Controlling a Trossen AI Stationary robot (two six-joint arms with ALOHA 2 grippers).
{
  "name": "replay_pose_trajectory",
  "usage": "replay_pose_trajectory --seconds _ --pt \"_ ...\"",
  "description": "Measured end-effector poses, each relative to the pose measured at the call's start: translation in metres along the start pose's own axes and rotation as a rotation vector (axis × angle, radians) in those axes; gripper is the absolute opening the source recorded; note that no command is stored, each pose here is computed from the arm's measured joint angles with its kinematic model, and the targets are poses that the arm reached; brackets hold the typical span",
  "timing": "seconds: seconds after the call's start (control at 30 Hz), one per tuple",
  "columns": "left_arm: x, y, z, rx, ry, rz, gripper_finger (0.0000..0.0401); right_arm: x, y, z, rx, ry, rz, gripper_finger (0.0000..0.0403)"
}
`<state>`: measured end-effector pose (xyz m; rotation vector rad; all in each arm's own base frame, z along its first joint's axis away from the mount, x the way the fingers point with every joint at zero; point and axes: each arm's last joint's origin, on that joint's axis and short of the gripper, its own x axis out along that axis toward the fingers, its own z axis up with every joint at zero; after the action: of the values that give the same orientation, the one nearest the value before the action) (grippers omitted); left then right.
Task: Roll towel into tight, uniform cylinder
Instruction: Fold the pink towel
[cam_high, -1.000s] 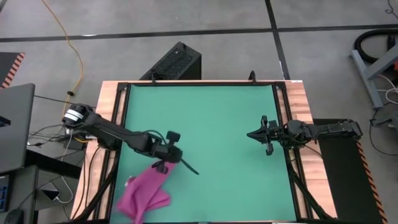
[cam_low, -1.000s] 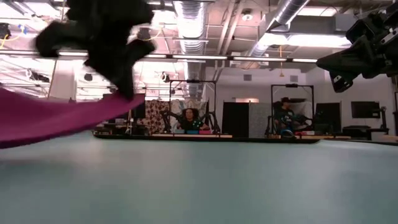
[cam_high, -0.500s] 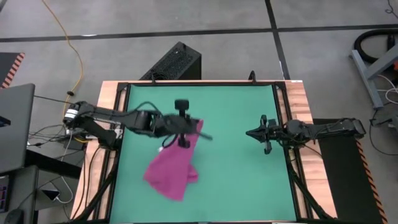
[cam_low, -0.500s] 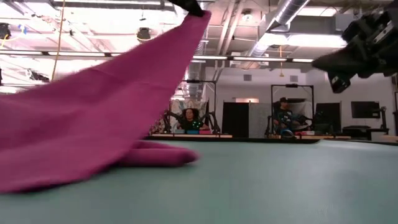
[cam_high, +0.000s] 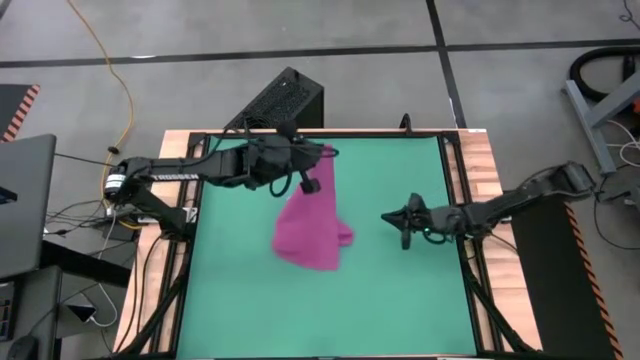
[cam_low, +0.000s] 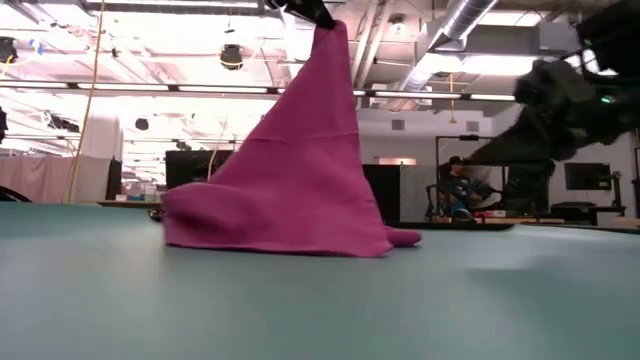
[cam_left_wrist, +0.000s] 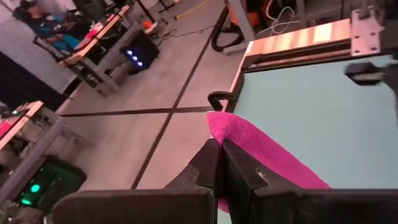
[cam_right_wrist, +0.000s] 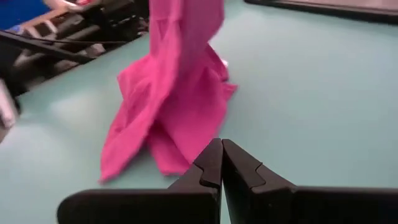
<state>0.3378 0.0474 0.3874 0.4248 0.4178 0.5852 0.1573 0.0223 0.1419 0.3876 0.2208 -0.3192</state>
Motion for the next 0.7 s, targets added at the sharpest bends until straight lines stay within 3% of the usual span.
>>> replay_pose_trajectory --seconds 0.3,0.5,0.7 --pt "0.007 0.012 -0.005 -0.027 0.010 0.020 0.0000 0.072 0.055 -0.016 -0.091 0.117 -0.148 0.0033" --pt "0.009 0.015 -0.005 0.014 0.016 0.033 0.0000 0.107 0.077 -0.033 0.040 0.220 -0.089 0.0059" --pt "0.011 0.019 -0.008 0.037 0.033 0.057 0.0000 0.104 0.084 -0.045 0.120 0.275 -0.051 0.0118"
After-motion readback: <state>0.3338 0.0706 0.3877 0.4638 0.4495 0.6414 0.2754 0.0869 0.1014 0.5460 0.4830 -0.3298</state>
